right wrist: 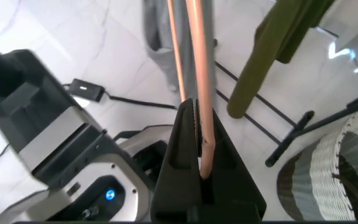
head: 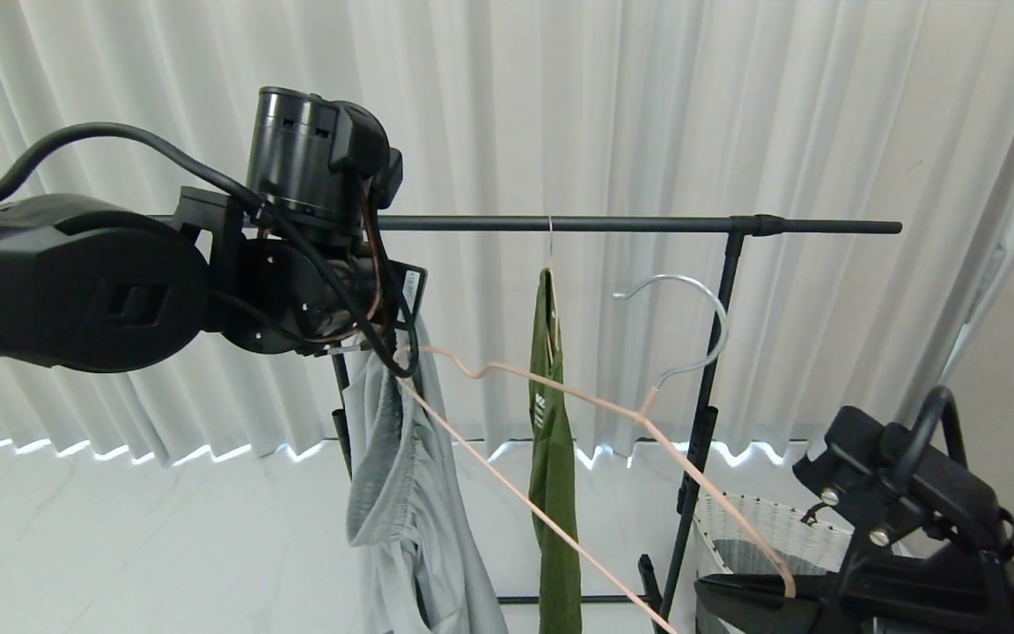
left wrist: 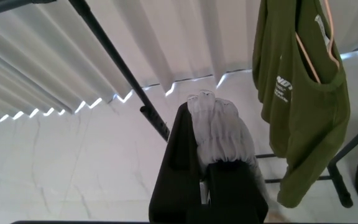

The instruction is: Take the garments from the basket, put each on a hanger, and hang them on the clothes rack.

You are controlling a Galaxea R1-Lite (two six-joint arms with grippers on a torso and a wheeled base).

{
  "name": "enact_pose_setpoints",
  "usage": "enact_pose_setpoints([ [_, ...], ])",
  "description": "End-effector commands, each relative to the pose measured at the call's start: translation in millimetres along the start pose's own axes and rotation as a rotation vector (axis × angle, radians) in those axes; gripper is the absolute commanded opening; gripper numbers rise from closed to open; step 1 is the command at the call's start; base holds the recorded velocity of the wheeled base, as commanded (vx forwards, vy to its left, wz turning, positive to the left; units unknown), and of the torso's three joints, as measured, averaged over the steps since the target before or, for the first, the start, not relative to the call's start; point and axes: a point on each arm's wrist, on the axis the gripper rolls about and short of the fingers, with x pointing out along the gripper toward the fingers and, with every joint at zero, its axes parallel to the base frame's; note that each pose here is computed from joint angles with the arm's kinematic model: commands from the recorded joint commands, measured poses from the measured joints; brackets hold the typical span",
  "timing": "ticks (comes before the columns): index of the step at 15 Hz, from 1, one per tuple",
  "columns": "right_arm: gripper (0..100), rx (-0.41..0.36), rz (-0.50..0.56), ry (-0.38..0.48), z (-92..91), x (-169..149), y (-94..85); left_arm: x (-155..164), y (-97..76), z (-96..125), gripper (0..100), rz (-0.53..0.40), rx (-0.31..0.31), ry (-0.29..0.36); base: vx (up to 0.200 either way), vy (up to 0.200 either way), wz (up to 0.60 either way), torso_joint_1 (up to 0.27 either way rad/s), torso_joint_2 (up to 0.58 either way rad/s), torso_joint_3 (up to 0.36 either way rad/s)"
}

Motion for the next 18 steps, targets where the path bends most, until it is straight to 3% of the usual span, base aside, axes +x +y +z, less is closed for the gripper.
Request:
enact_pose_setpoints([
  [1,0,0.021,-0.048,0.019,1.5,17,-7.2,3,-1.7,0,0,0.000,0.003,0.004,0.000,0.000,0.00,0.000,0.00,0.000],
  [10,0,0.053,-0.080,-0.018,6.8,65,-12.2,-7,-16.8,-3,0,-0.046,0.012,0.003,0.000,0.000,0.00,0.000,0.00,0.000],
  [15,0,0.063,-0.106,-0.007,8.7,80,-18.1,-33,-34.7,-5,0,-0.128,0.037,-0.026,0.000,0.000,0.00,0.000,0.00,0.000],
  [18,0,0.058,-0.067,0.012,7.8,81,-17.7,-56,-51.4,-7,0,-0.222,0.053,-0.052,0.000,0.000,0.00,0.000,0.00,0.000],
])
